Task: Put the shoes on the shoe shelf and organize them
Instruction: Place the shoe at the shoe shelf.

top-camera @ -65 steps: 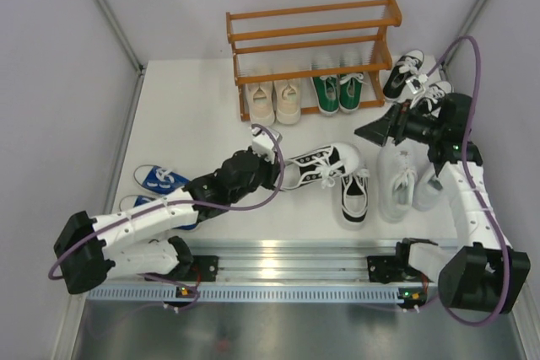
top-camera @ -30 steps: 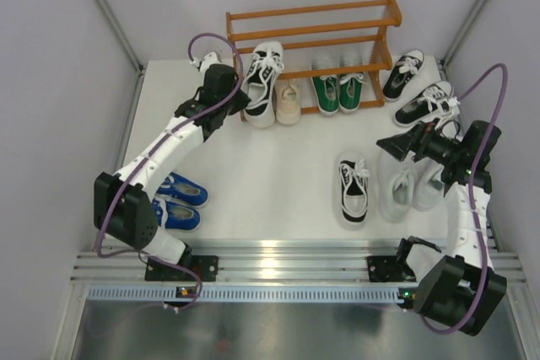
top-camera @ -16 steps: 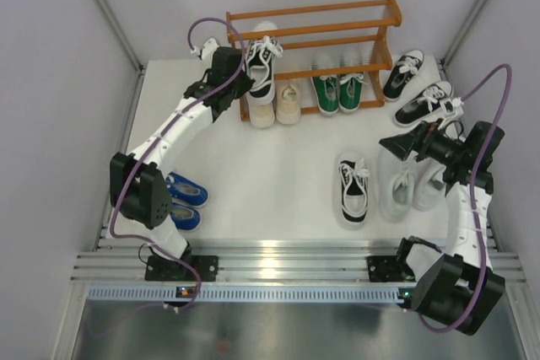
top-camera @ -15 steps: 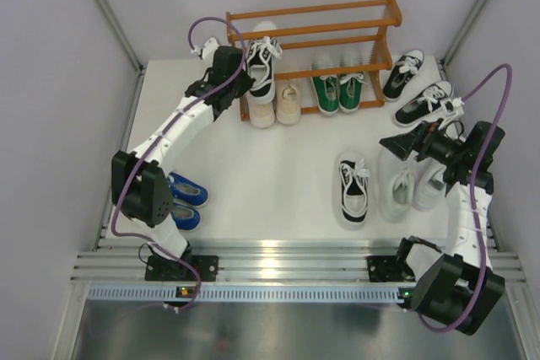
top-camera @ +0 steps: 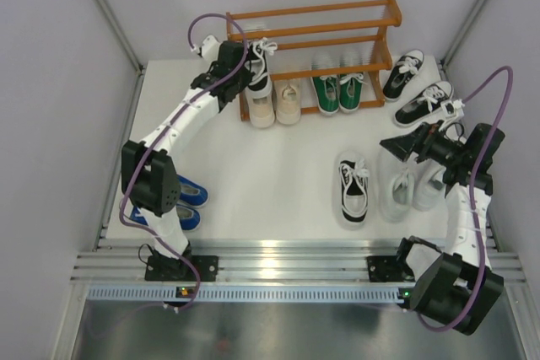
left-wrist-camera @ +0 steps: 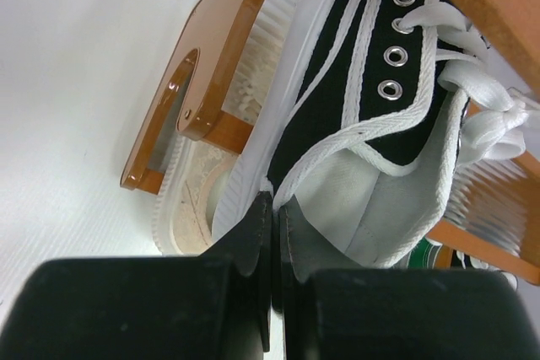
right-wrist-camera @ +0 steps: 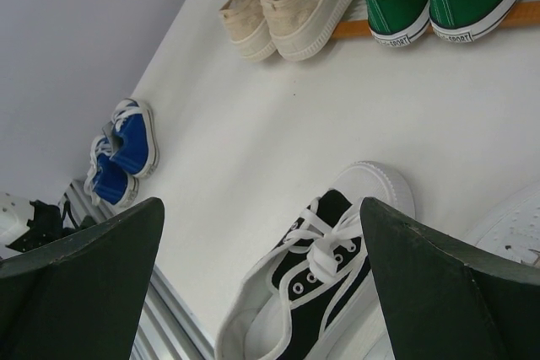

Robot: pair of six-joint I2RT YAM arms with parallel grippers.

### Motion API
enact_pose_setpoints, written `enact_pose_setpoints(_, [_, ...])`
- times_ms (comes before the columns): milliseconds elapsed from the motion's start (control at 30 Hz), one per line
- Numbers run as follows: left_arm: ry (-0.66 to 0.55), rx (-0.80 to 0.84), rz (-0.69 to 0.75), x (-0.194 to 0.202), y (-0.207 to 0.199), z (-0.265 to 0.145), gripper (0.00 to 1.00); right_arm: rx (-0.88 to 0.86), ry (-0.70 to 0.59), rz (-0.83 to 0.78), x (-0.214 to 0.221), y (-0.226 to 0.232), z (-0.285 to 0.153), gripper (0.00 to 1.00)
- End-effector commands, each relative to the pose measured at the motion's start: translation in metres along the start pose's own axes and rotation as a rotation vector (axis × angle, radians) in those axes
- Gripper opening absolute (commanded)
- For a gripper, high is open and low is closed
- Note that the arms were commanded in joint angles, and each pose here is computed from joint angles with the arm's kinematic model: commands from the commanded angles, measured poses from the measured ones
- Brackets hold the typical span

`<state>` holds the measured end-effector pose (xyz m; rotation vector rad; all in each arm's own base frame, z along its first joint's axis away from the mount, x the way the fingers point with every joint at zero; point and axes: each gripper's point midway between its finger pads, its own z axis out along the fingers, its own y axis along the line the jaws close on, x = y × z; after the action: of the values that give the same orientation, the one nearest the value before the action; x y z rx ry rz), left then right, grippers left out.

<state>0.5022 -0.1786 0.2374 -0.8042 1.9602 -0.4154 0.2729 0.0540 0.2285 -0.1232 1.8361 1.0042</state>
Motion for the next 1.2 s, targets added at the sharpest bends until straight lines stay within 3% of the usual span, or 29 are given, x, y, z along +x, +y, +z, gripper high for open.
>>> enact_pose_setpoints(0, [-0.140,0.095,-0.091,-0.049,-0.039,-0.010,0.00,-0.010,-0.034,-0.073,-0.012,0.003,-0.003,0.99])
enact_pose_setpoints(467, [-0.129,0.079,-0.082,-0.045,-0.037,0.010,0.02,0.003,-0.038,-0.067,-0.012,0.000,-0.004,0.99])
enact_pose_setpoints(500, [-0.121,0.085,-0.080,-0.043,-0.039,0.010,0.11,0.004,-0.040,-0.070,-0.013,0.000,-0.005,0.99])
enact_pose_setpoints(633, [-0.100,0.107,-0.076,-0.042,-0.044,0.011,0.28,0.003,-0.041,-0.069,-0.013,0.000,-0.005,0.99])
enact_pose_setpoints(1167, [-0.050,0.226,0.004,-0.047,-0.062,-0.027,0.71,0.010,-0.040,-0.094,-0.013,-0.001,-0.006,0.99])
